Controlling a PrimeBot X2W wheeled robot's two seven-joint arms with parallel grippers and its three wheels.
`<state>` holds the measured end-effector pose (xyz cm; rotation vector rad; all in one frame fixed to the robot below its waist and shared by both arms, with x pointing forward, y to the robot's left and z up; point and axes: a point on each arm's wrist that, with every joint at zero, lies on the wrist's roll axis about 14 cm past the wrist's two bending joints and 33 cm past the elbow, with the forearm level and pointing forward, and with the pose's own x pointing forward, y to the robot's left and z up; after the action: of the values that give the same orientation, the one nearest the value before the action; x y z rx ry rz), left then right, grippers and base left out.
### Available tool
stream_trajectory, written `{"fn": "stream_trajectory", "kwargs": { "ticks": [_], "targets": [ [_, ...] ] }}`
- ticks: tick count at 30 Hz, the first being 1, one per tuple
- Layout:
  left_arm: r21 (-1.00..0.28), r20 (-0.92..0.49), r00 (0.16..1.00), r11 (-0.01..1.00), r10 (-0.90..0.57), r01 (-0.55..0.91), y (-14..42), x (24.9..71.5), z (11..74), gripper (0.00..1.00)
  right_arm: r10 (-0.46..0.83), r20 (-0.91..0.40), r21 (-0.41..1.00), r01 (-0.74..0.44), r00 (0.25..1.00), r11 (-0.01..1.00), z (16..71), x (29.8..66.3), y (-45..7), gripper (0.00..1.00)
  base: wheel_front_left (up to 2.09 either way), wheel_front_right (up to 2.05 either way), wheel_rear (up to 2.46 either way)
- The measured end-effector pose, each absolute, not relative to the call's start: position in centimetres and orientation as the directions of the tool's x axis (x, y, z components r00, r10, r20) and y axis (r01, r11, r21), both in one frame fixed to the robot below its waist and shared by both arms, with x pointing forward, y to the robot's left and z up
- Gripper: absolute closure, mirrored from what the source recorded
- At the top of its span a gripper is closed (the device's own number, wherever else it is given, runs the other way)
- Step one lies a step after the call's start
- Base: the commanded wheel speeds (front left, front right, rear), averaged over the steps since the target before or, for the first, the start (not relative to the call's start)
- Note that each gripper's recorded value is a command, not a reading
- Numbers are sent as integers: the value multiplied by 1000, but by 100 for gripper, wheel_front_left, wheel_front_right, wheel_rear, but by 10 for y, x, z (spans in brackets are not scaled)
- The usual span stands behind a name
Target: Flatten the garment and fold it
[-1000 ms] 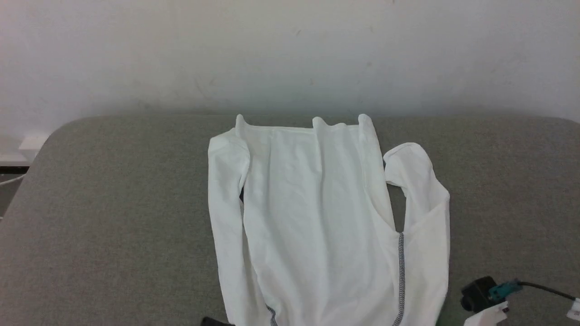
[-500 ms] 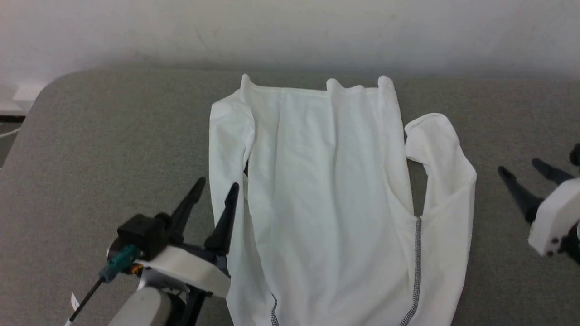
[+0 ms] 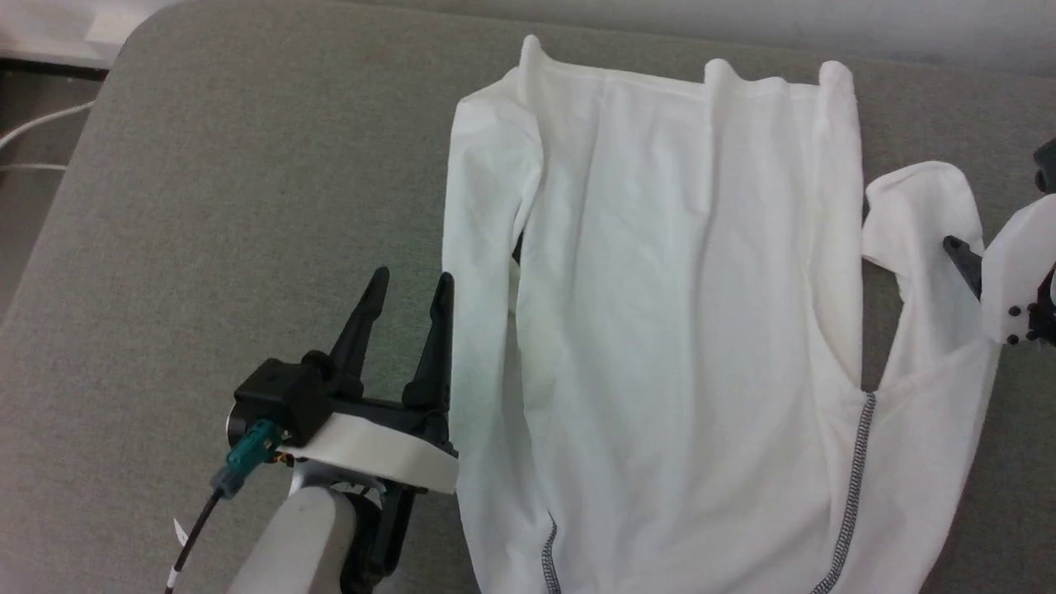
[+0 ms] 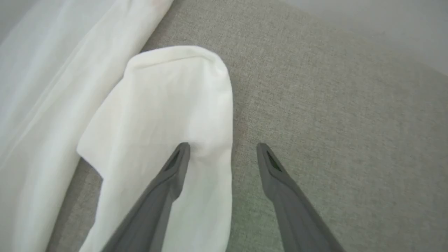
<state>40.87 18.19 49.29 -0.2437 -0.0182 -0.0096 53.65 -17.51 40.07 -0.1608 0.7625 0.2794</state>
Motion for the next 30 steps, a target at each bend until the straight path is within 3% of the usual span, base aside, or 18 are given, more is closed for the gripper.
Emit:
{"fn": "stream_trajectory", "kwargs": {
  "ticks": [3,8,9,10,18,30],
  "targets": [
    [-233,7,1000,972,20,-18,191,406,488,0,171,-747,-70,-332,642,941,379,541,-173,0,0,0,0],
    [-223,-13,999,973,49,-50,200,404,480,0,186,-751,-46,-331,633,942,367,554,-166,0,0,0,0],
    [-224,-18,999,973,50,-53,200,404,478,0,193,-750,-38,-333,633,942,365,555,-164,7,0,0,0],
    [-223,-22,998,973,51,-55,201,403,476,0,199,-748,-38,-340,633,940,364,556,-163,100,0,0,0],
    [-228,-29,999,973,29,-35,194,402,472,0,229,-679,22,-292,698,956,374,553,-169,100,0,0,0],
    [-243,19,999,970,37,-31,196,384,489,0,59,-390,76,-31,919,997,455,552,-252,100,0,0,0]
  ]
}}
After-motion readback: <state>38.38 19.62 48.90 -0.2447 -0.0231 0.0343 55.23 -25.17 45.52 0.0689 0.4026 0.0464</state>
